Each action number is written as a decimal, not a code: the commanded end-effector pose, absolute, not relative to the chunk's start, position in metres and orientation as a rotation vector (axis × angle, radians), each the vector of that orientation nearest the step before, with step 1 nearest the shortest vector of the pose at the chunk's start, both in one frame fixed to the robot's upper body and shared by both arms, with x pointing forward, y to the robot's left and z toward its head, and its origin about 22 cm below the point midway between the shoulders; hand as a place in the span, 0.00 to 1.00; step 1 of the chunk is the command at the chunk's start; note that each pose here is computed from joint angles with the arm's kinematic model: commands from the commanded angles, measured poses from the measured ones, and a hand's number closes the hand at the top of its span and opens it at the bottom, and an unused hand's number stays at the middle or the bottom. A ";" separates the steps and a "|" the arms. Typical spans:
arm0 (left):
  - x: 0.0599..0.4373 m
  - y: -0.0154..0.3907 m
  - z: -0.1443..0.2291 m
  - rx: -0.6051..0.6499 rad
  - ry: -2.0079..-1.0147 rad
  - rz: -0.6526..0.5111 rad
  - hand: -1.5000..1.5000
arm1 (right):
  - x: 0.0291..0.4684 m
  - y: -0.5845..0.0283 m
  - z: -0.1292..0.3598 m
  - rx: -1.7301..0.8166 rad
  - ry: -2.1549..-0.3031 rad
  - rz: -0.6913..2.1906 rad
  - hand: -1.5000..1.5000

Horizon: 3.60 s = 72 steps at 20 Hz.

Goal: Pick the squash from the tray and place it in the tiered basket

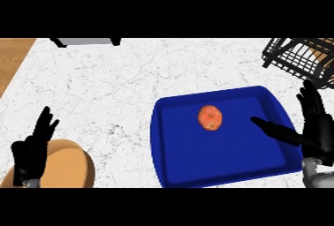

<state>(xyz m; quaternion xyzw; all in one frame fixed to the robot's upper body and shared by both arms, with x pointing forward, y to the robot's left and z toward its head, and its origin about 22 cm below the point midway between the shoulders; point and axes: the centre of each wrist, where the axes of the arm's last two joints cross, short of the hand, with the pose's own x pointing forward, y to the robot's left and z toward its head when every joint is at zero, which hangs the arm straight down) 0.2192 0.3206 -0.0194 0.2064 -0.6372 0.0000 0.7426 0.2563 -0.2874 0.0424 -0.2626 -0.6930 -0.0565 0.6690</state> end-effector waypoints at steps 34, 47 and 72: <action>0.203 0.251 -0.050 0.247 -1.310 -0.034 0.50 | 0.302 -0.116 0.095 -0.984 -0.779 0.596 0.00; 0.213 0.237 -0.051 0.261 -1.318 -0.020 0.50 | 0.315 -0.110 0.061 -0.947 -0.588 0.696 0.00; 0.205 0.258 -0.055 0.256 -1.306 -0.021 0.50 | 0.325 -0.126 0.013 -0.835 -0.459 0.699 0.00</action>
